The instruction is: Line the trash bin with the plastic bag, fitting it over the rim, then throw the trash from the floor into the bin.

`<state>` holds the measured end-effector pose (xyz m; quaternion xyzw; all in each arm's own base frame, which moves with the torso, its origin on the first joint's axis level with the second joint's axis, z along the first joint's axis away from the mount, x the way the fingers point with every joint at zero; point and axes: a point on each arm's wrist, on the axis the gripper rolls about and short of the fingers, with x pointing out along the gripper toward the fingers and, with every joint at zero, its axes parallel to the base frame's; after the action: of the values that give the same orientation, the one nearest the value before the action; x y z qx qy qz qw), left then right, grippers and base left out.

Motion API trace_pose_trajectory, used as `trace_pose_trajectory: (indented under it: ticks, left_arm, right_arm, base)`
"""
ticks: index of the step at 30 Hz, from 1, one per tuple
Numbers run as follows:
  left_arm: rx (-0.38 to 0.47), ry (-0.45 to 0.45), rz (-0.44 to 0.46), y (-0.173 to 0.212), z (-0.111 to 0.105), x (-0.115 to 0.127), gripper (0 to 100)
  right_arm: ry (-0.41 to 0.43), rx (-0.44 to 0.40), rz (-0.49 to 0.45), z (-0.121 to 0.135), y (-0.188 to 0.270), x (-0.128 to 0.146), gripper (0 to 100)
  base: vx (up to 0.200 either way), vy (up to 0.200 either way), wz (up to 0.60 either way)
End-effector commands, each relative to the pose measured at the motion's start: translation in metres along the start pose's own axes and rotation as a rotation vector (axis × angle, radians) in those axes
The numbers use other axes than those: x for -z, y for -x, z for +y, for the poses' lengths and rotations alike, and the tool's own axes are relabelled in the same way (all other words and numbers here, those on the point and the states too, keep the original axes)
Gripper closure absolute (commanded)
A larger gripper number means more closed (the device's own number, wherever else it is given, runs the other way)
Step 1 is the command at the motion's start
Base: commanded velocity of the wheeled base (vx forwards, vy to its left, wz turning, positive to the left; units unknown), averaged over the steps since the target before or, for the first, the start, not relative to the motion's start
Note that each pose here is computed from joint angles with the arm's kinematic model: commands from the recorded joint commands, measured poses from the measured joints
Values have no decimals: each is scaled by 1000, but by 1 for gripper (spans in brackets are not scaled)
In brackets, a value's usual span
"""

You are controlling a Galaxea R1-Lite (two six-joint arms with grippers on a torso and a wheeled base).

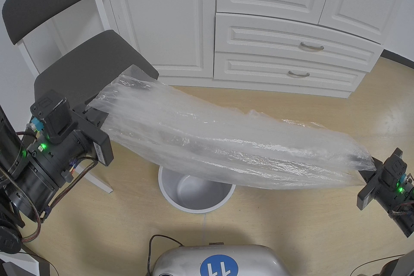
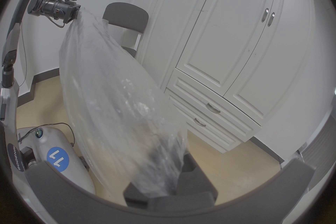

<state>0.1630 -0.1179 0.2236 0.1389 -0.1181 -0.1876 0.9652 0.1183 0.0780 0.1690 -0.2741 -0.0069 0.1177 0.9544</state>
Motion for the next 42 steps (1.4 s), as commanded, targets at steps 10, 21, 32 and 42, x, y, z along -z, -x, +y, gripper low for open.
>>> trace_pose_trajectory:
  ticks: [10, 21, 32, 42]
  left_arm:
    - [0, -20, 15, -3, -1, 4, 100]
    - [2, -26, 19, -3, -2, 5, 100]
    - [20, -93, 41, 4, -4, 11, 100]
    - [17, -93, 38, 4, -3, 11, 100]
  right_arm:
    - [-5, 42, 18, -6, -7, -1, 100]
    - [-15, 43, 17, -8, -2, 3, 100]
    - [-23, 107, -59, -23, 18, -4, 100]
    - [14, 30, -23, -15, 12, 1, 100]
  base:
    - [0, 0, 0]
    - [0, 0, 0]
    - [0, 0, 0]
    - [0, 0, 0]
